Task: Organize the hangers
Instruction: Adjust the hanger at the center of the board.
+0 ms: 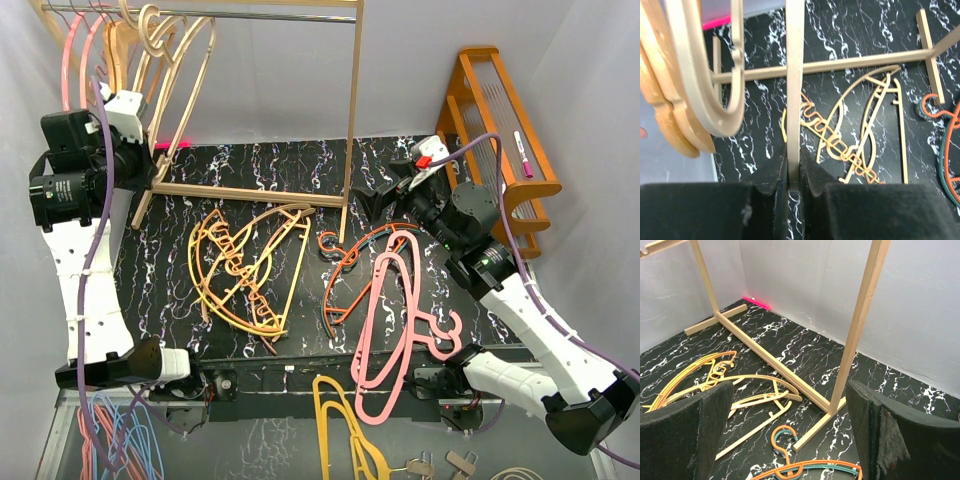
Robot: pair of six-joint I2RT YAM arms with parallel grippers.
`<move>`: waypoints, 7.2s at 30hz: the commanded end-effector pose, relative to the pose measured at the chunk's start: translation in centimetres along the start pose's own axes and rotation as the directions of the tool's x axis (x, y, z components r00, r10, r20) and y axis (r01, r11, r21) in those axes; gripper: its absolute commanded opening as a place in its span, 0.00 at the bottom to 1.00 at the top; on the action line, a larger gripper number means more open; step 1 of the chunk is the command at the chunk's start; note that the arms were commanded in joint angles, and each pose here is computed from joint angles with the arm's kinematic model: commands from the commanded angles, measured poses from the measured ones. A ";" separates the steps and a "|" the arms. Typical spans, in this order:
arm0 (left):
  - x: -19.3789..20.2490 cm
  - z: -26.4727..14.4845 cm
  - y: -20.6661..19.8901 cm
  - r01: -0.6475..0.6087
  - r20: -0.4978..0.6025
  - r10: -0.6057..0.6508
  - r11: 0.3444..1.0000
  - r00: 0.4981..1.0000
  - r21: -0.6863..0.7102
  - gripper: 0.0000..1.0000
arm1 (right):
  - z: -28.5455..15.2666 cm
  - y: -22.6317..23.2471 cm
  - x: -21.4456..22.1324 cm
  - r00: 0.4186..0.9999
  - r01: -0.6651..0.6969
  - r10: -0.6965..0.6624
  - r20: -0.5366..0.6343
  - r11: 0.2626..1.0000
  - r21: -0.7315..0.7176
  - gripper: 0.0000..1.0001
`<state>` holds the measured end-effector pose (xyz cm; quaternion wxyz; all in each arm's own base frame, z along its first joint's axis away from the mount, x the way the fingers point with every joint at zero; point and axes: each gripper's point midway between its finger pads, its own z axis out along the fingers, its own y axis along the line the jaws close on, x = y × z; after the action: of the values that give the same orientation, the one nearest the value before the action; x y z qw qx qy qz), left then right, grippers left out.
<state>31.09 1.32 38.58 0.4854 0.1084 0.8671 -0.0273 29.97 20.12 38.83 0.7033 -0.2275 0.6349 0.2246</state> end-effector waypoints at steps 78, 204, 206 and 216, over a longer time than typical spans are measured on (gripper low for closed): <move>-5.9 3.3 3.3 -0.093 -0.081 0.078 0.976 0.994 -0.198 0.06 | 4.3 10.4 -0.7 0.868 0.461 -0.252 0.427 0.728 -0.508 0.98; 3.7 -2.9 -13.0 -0.719 0.501 0.526 0.589 0.687 0.368 0.39 | 5.1 4.9 1.7 0.874 0.485 -0.194 0.446 0.433 -0.760 0.08; 3.8 -2.9 -13.0 -0.721 0.497 0.530 0.587 0.687 0.369 0.39 | 5.2 4.5 1.7 0.873 0.486 -0.198 0.446 0.440 -0.755 0.08; 3.6 -2.5 -13.1 -0.730 0.513 0.529 0.578 0.676 0.365 0.31 | 5.2 4.6 1.4 0.874 0.483 -0.186 0.449 0.433 -0.761 0.08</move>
<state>24.82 -9.66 35.03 0.5414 0.5265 0.6474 -0.1029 32.25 27.29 34.92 0.5900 -0.6202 0.3019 0.4196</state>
